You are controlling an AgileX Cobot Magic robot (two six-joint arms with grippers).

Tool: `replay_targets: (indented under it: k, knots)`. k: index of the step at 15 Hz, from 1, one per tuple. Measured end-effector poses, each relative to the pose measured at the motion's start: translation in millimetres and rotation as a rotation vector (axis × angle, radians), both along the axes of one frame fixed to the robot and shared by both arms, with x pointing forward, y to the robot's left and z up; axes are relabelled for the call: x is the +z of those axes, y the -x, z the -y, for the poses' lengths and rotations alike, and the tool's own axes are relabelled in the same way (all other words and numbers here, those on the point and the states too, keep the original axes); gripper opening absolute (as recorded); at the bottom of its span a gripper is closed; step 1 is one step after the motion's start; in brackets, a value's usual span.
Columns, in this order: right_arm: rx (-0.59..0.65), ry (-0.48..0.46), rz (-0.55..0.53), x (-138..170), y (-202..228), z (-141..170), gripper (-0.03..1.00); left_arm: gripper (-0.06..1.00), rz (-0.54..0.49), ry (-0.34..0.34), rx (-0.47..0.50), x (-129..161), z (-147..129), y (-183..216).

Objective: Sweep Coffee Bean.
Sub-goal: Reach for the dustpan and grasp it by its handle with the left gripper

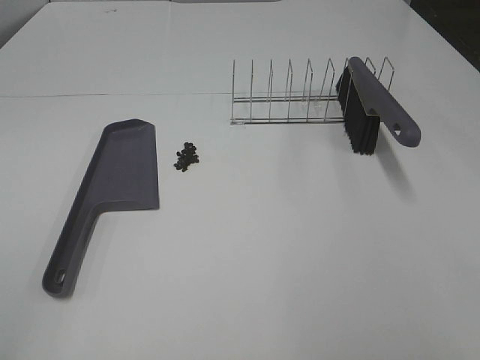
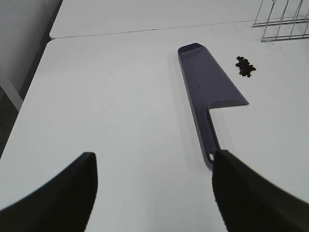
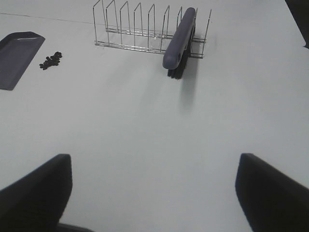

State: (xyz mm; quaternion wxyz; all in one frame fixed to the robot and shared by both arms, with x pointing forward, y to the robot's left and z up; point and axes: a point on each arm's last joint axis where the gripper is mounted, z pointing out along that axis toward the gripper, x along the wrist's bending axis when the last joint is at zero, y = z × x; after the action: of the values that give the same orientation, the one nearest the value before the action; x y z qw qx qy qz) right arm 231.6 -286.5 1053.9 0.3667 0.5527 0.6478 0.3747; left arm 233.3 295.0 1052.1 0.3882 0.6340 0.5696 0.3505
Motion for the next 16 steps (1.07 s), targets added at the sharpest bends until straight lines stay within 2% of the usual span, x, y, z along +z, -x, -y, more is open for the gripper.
replay_targets:
  k: [16]
  knots:
    - [0.0, 0.0, 0.0, 0.0, 0.0, 0.0, 0.78, 0.62, 0.0, 0.0, 0.0, 0.0, 0.0, 0.0]
